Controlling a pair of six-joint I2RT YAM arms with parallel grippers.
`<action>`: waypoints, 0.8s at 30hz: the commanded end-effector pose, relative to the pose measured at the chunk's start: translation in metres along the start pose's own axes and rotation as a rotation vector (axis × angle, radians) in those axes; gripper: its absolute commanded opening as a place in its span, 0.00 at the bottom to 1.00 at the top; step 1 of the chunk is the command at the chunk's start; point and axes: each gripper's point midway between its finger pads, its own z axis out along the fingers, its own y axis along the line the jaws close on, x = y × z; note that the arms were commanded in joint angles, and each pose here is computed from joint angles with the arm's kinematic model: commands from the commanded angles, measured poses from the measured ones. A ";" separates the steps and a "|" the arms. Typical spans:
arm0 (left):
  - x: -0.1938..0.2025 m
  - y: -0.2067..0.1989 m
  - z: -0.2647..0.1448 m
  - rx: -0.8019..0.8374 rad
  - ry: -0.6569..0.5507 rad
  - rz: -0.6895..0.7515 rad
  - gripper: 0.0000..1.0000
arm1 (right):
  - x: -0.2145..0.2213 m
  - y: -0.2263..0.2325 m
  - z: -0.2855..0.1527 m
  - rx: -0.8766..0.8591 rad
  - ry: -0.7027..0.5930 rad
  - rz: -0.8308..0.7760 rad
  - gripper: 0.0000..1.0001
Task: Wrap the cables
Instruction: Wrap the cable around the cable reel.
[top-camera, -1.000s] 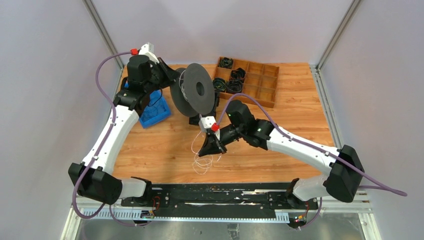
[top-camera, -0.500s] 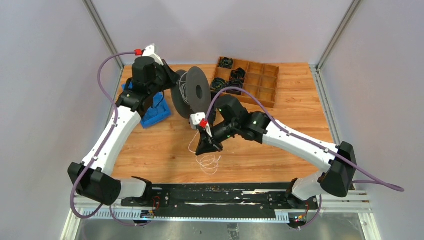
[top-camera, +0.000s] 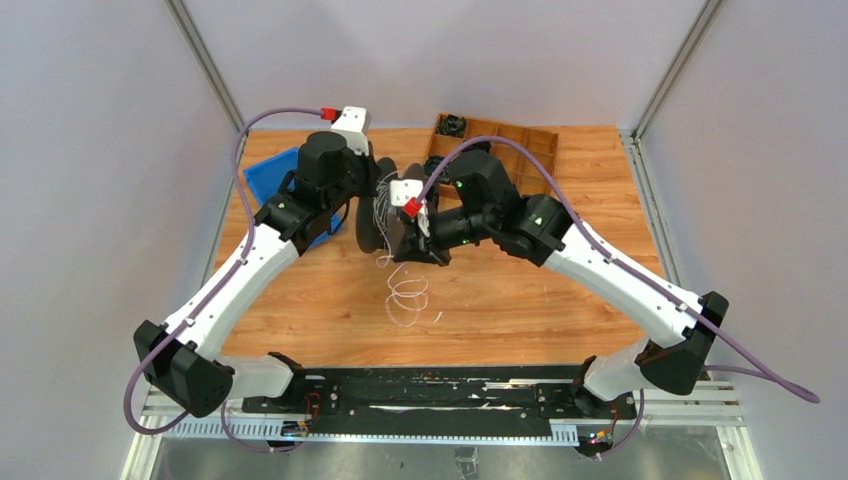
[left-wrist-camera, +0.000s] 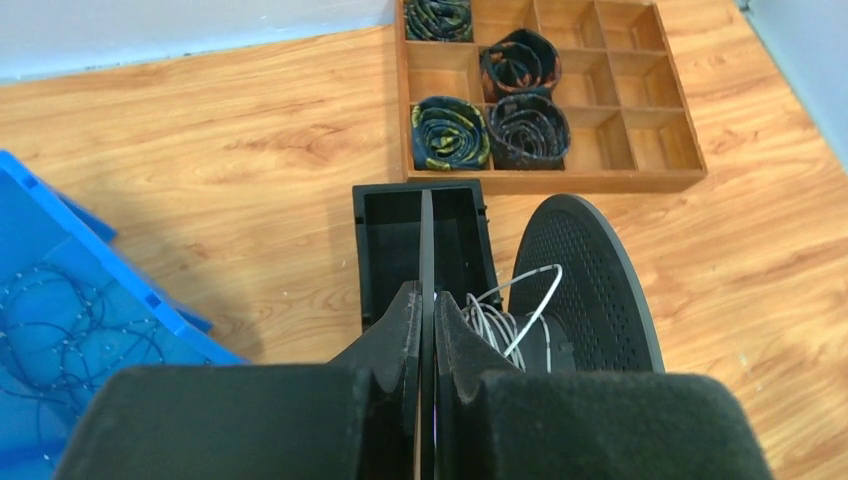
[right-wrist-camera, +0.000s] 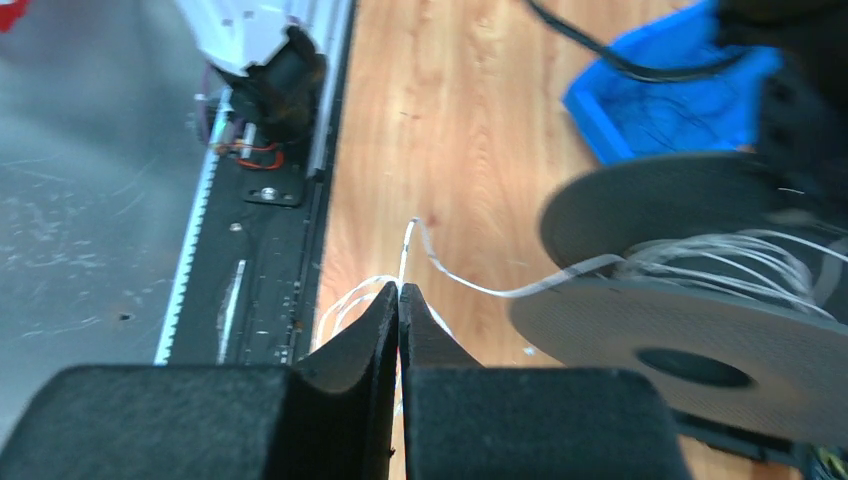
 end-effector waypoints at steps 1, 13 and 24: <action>-0.029 -0.014 -0.012 0.036 -0.124 0.123 0.00 | -0.008 -0.037 -0.032 0.196 0.025 -0.008 0.01; -0.010 -0.041 -0.017 0.170 -0.115 0.340 0.00 | -0.031 -0.104 -0.109 0.559 0.005 -0.005 0.01; -0.001 -0.077 -0.033 0.409 -0.114 0.440 0.00 | -0.014 -0.148 -0.159 0.749 0.038 -0.005 0.01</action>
